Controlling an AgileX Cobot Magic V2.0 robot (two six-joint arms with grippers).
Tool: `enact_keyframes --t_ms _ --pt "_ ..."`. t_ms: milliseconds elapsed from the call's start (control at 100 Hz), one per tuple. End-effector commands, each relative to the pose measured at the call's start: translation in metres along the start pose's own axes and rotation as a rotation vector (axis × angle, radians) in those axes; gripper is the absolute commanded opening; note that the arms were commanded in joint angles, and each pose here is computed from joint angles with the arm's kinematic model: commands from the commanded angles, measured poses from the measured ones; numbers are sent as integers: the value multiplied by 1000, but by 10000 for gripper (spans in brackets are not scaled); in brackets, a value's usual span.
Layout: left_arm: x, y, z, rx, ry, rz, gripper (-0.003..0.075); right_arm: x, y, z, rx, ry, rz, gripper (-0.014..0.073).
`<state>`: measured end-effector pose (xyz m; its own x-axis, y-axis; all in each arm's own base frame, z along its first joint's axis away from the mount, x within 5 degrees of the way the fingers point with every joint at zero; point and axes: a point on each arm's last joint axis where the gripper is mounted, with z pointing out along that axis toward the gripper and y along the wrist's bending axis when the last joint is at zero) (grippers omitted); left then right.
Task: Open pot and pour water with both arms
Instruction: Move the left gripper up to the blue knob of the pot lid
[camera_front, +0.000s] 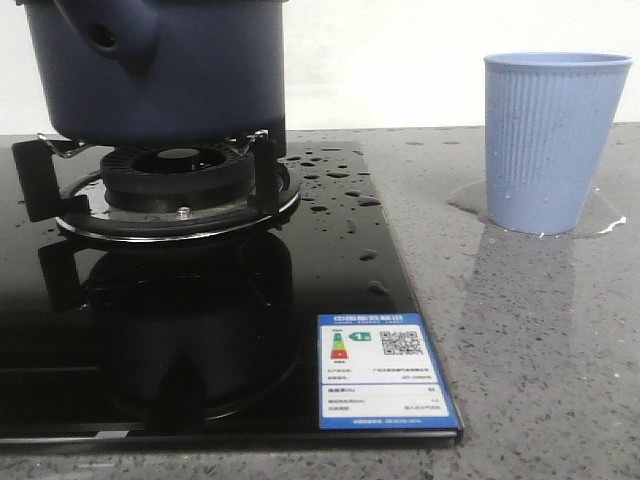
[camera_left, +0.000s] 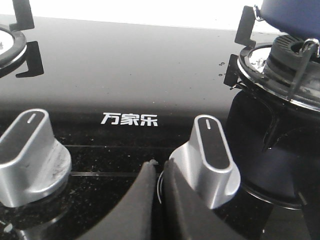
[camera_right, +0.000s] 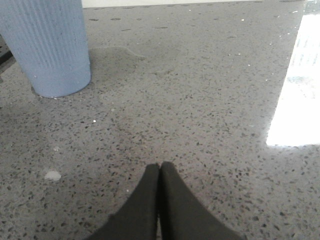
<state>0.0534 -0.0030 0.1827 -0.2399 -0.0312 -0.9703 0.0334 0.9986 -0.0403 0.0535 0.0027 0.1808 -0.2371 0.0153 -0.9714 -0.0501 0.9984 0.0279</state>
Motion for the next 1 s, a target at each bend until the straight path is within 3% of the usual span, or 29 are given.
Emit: enact_keyframes --t_ms 0,510,670,860,990 --pt "4 0 1 2 -39 -19 -20 1 0 0 2 -30 -6 -69" --pt "4 0 1 2 -39 -19 -20 1 0 0 3 -30 -8 -69" --pt "4 0 1 2 -39 -19 -20 1 -7 0 78 -21 -232 -69" --pt "4 0 1 2 -39 -19 -20 -1 -9 -1 110 -29 -334 -69" --pt "4 0 1 -2 -47 -9 -20 -11 -9 -2 133 -130 -503 -69"
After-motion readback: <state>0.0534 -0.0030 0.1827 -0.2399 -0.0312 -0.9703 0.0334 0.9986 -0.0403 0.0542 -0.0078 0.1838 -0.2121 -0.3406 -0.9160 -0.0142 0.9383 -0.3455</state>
